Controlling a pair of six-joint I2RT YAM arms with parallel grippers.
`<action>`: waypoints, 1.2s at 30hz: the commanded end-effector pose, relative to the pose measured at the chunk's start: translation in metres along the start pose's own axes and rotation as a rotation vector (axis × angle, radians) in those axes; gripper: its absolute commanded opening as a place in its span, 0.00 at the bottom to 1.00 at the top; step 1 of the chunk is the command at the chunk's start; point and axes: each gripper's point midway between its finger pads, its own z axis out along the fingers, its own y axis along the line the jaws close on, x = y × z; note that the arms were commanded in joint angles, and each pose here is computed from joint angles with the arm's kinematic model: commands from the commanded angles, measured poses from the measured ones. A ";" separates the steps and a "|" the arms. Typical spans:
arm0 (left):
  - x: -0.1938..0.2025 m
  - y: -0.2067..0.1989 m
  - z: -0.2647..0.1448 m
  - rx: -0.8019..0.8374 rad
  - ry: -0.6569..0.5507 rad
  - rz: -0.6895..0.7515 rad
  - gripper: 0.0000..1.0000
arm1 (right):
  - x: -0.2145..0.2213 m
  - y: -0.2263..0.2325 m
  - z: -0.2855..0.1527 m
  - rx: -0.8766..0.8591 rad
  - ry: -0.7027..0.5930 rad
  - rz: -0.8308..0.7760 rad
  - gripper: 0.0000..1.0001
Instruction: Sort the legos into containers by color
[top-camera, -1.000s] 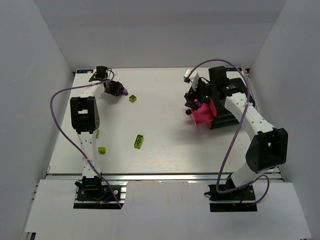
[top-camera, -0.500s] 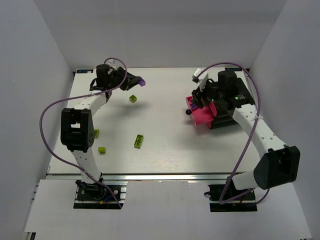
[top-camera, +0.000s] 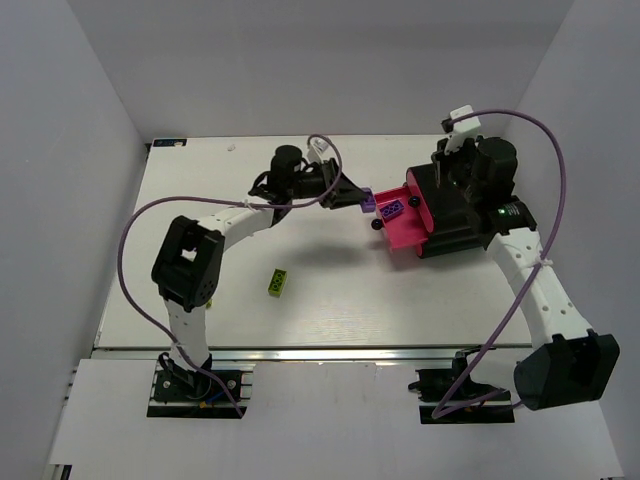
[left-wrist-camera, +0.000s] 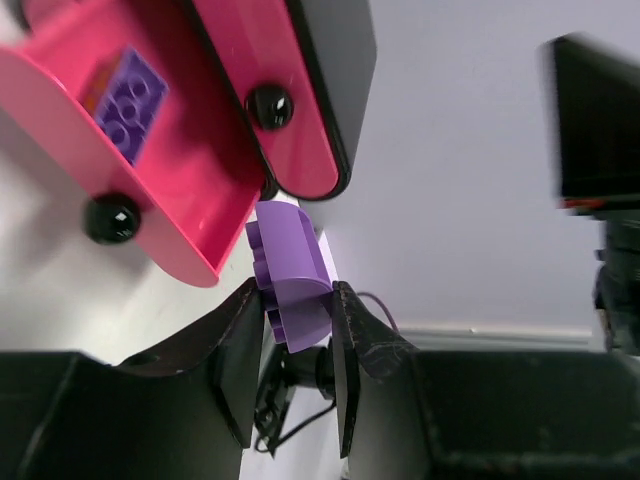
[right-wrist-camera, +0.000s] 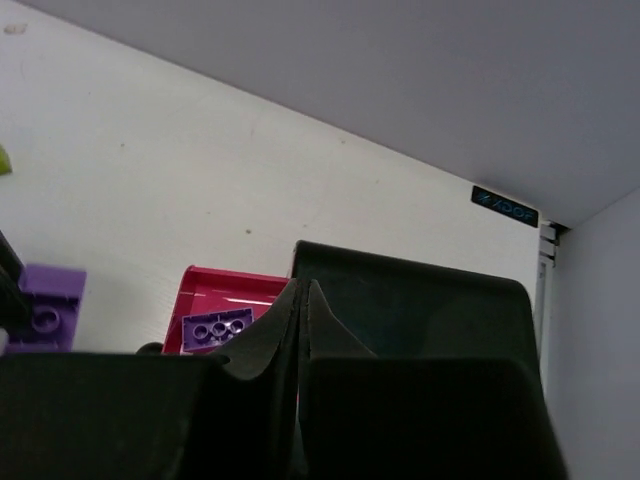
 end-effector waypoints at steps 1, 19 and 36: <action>0.007 -0.016 0.013 0.045 0.022 0.023 0.13 | -0.031 -0.016 -0.016 0.078 -0.111 0.026 0.00; 0.031 0.016 0.108 -0.081 0.090 0.003 0.52 | -0.009 -0.023 -0.038 0.079 -0.067 -0.016 0.07; -0.018 -0.031 0.049 -0.100 -0.090 0.165 0.00 | 0.013 -0.077 -0.015 0.123 0.132 0.209 0.72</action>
